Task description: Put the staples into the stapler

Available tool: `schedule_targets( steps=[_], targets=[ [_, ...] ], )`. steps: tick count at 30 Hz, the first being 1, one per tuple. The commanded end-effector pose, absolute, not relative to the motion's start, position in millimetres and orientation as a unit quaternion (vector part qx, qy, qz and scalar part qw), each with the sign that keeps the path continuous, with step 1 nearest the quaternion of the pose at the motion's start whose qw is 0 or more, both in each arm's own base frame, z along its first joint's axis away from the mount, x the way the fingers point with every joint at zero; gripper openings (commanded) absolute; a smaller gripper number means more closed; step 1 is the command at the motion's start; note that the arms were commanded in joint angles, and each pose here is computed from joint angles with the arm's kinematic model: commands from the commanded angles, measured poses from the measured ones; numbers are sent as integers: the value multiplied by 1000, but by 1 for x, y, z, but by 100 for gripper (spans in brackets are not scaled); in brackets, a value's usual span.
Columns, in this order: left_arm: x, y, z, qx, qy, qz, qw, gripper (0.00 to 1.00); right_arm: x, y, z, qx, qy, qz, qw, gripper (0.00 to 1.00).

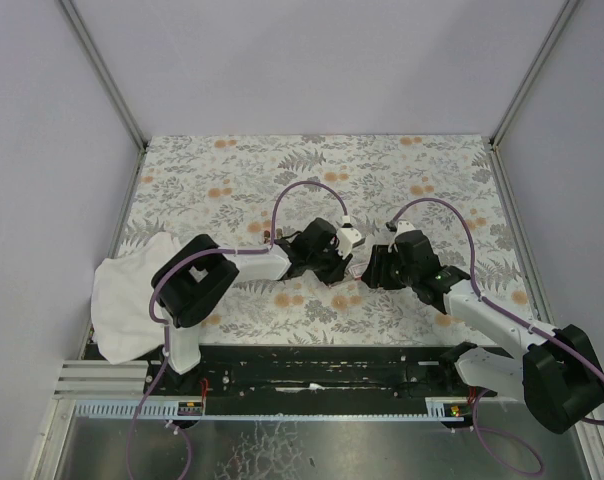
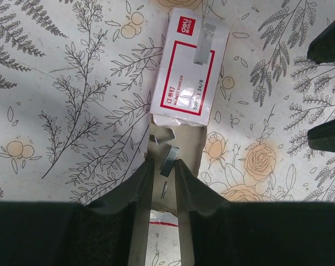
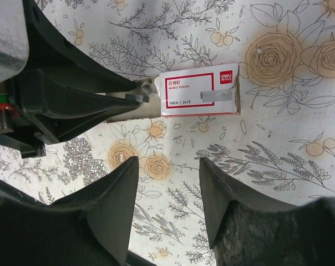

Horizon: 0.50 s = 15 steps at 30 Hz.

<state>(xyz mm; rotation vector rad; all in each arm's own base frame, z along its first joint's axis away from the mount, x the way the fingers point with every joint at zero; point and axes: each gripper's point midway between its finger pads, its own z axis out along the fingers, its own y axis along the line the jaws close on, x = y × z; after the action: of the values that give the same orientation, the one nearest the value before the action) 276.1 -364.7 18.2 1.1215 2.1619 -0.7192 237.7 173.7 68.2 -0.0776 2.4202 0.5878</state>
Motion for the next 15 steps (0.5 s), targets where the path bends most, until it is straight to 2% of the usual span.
schedule_targets(
  steps=[1,15],
  targets=[
    [276,-372,18,429,806,-269,306,19,244,173,76,-26,912,231,338,55],
    [263,-372,62,362,812,-320,327,10,246,175,86,-27,906,237,349,55]
  ],
)
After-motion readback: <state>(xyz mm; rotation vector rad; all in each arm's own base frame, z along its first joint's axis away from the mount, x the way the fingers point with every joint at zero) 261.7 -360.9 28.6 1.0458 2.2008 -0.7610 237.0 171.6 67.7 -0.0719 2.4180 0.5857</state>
